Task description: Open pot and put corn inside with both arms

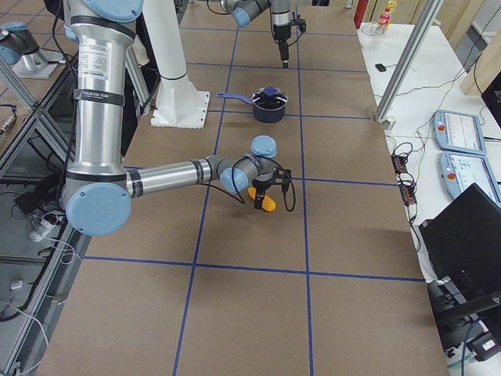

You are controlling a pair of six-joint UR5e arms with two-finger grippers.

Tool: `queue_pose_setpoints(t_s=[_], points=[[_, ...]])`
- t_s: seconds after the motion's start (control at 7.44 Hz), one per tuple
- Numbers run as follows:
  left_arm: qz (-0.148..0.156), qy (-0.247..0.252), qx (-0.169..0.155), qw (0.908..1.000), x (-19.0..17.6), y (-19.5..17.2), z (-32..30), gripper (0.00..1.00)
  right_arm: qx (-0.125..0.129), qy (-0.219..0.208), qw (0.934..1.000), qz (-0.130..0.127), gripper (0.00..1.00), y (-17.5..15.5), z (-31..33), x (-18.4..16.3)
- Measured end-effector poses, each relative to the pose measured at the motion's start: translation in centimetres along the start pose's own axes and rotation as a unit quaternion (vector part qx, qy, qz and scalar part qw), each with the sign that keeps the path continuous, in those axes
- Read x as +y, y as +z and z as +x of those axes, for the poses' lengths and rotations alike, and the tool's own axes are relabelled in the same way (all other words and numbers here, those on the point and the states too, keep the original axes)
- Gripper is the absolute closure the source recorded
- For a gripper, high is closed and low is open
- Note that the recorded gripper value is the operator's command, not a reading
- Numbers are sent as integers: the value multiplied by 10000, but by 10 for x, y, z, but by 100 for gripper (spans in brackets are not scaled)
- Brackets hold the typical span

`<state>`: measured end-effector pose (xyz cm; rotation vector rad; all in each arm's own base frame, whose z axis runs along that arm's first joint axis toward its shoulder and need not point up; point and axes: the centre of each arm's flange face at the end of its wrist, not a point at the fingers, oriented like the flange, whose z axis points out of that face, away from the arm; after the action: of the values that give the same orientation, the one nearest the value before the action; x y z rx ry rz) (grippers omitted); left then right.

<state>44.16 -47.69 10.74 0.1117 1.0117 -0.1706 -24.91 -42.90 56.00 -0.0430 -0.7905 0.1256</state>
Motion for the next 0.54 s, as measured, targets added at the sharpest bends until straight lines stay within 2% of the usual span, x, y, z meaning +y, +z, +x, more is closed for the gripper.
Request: queue_pose_setpoints(t_s=[0.13, 0.27, 0.54], points=[[9, 53, -20, 10000, 9, 8, 9, 2, 10, -1, 10000, -9, 0, 6, -5, -7], [18, 74, -42, 10000, 15, 14, 17, 2, 26, -6, 10000, -20, 6, 11, -7, -12], [29, 78, -89, 9999, 18, 24, 33, 2, 23, -25, 10000, -36, 35, 14, -8, -14]])
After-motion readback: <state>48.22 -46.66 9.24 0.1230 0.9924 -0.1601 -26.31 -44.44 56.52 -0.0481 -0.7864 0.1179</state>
